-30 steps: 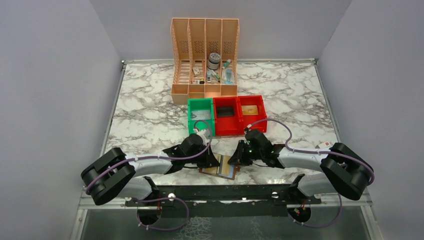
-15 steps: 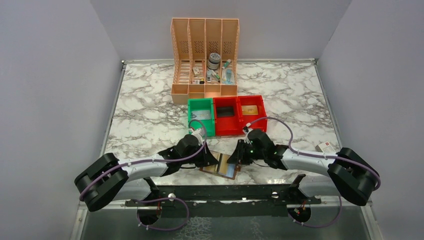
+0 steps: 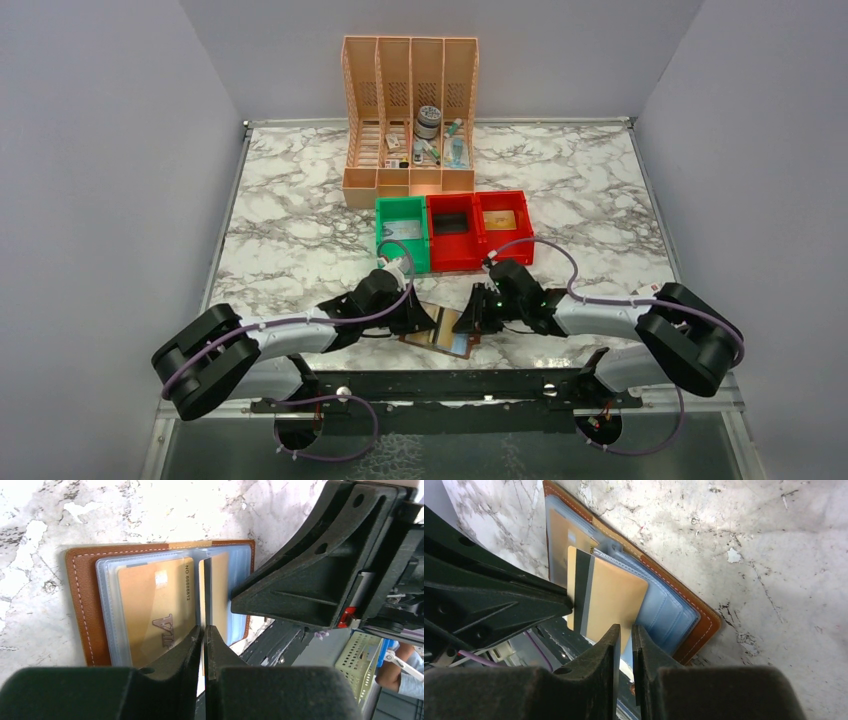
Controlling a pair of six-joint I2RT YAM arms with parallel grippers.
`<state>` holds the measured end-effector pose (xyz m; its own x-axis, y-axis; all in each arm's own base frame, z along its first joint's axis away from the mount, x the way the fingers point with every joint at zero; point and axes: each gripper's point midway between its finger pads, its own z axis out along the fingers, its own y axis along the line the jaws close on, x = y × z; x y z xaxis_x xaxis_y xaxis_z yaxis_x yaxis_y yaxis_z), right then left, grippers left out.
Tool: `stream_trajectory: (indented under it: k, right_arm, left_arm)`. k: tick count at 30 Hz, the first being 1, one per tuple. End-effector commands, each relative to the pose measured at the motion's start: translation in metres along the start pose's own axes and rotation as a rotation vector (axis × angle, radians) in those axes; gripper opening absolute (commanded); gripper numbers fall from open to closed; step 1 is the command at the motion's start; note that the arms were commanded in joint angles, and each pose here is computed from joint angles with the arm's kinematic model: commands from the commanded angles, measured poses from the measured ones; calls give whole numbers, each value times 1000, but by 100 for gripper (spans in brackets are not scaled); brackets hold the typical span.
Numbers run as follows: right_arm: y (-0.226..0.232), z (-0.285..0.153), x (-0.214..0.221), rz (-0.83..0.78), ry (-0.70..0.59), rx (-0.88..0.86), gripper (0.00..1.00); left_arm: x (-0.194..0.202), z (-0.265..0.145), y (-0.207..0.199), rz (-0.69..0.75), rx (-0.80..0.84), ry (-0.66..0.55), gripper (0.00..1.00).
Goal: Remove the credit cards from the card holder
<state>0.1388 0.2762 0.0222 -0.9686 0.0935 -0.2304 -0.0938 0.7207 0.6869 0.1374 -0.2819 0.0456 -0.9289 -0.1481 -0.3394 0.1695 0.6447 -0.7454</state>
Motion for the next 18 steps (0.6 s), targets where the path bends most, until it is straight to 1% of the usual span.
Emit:
stream_trajectory:
  k: [1, 3, 5, 7, 11, 15, 18]
  right_arm:
    - [-36, 5, 9, 60, 6, 145, 15]
    - [-46, 3, 9, 74, 1, 205, 15]
    - [-54, 1, 7, 74, -15, 251, 15]
    - [-55, -1, 7, 73, -27, 249, 15]
    - [-51, -2, 6, 75, -38, 224, 15]
    - [-51, -4, 4, 69, -43, 229, 15]
    - [-50, -4, 3, 69, -47, 228, 15]
  left_arm:
    - [-6, 5, -11, -3, 38, -3, 13]
    - [-6, 5, -13, -18, 54, -8, 15]
    - [-7, 5, -14, -26, 63, -14, 19]
    - [-7, 6, -17, -28, 75, -12, 21]
    - [-6, 8, -20, -32, 91, 5, 21]
    - [-5, 11, -20, -35, 94, 18, 18]
    - [-5, 11, -17, -40, 87, 15, 9]
